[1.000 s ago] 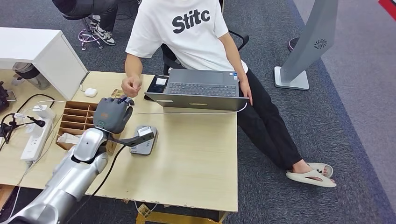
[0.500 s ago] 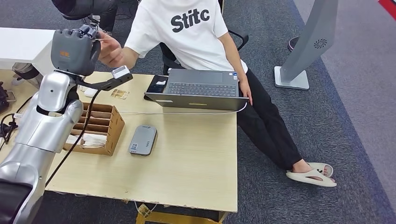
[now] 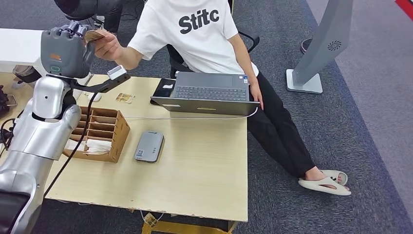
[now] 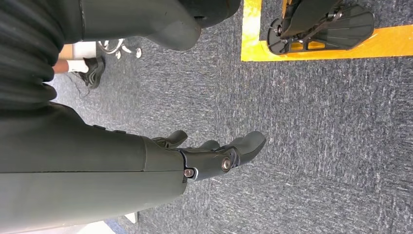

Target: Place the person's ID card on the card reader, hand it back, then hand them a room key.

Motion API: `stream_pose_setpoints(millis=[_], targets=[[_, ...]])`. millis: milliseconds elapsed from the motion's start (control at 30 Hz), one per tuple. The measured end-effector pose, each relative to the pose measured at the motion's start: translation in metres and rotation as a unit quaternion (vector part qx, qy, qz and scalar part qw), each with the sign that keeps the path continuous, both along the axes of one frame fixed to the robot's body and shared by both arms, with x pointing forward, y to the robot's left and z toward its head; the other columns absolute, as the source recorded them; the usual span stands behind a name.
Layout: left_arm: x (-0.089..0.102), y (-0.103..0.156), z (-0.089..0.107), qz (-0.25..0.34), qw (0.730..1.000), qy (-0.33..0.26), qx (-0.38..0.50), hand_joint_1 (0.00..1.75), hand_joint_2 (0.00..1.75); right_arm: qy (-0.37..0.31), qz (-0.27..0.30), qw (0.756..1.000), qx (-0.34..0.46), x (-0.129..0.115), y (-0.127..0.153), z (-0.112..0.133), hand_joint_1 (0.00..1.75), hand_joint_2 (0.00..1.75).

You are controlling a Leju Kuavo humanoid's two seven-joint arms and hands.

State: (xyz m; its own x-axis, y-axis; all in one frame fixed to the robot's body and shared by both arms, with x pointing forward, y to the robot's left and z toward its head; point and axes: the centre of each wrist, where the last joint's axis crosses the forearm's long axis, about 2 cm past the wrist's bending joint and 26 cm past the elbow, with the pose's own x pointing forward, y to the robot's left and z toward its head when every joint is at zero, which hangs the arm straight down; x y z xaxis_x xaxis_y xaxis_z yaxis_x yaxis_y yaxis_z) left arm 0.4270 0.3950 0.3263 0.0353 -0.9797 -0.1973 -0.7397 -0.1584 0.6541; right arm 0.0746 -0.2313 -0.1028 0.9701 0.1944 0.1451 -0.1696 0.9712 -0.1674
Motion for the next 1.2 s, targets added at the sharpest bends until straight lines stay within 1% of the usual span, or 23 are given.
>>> stream_pose_setpoints(millis=[67, 200, 333, 433, 500, 600, 733, 833, 967, 1067, 1200], targets=[[-0.001, 0.001, -0.004, 0.003, 1.0, 0.005, -0.006, 0.0, 0.0, 0.0, -0.001, 1.0, 0.0, 0.0, 0.0, 0.0, 0.0, 1.75], [-0.003, 0.002, -0.017, 0.003, 0.999, 0.032, -0.022, 0.0, 1.75, -0.001, -0.005, 1.0, 0.002, 0.0, 0.001, 0.0, 0.0, 1.75], [-0.012, -0.002, -0.043, -0.005, 0.995, 0.09, -0.041, 0.0, 1.75, -0.002, -0.013, 1.0, 0.003, -0.003, 0.001, 0.0, 0.0, 1.75], [-0.027, -0.008, -0.066, -0.024, 0.985, 0.161, -0.062, 0.0, 1.75, -0.001, -0.024, 1.0, 0.005, -0.007, 0.001, -0.001, 0.0, 1.75], [-0.042, -0.011, -0.083, -0.04, 0.974, 0.209, -0.072, 0.0, 1.75, 0.002, -0.032, 0.999, 0.006, -0.011, 0.001, -0.002, 0.0, 1.75], [-0.07, -0.012, -0.104, -0.077, 0.955, 0.271, -0.091, 0.0, 1.75, 0.006, -0.044, 0.999, 0.008, -0.015, 0.0, -0.002, 0.0, 1.75], [-0.107, -0.011, -0.124, -0.125, 0.925, 0.339, -0.116, 0.0, 1.75, 0.01, -0.057, 0.998, 0.01, -0.018, 0.0, -0.003, 0.0, 1.75], [-0.128, -0.004, -0.125, -0.146, 0.909, 0.367, -0.131, 0.0, 1.75, 0.011, -0.064, 0.998, 0.011, -0.02, -0.001, -0.003, 0.0, 1.75], [-0.144, 0.009, -0.118, -0.158, 0.895, 0.392, -0.142, 0.0, 1.75, 0.007, -0.072, 0.997, 0.012, -0.02, -0.001, -0.003, 0.0, 1.75], [-0.155, 0.023, -0.107, -0.152, 0.891, 0.405, -0.135, 0.0, 1.75, 0.007, -0.077, 0.997, 0.013, -0.021, -0.002, -0.003, 0.0, 1.75], [-0.168, 0.038, -0.094, -0.137, 0.895, 0.41, -0.114, 0.0, 1.75, 0.009, -0.084, 0.996, 0.013, -0.022, -0.002, -0.004, 0.0, 1.75]])
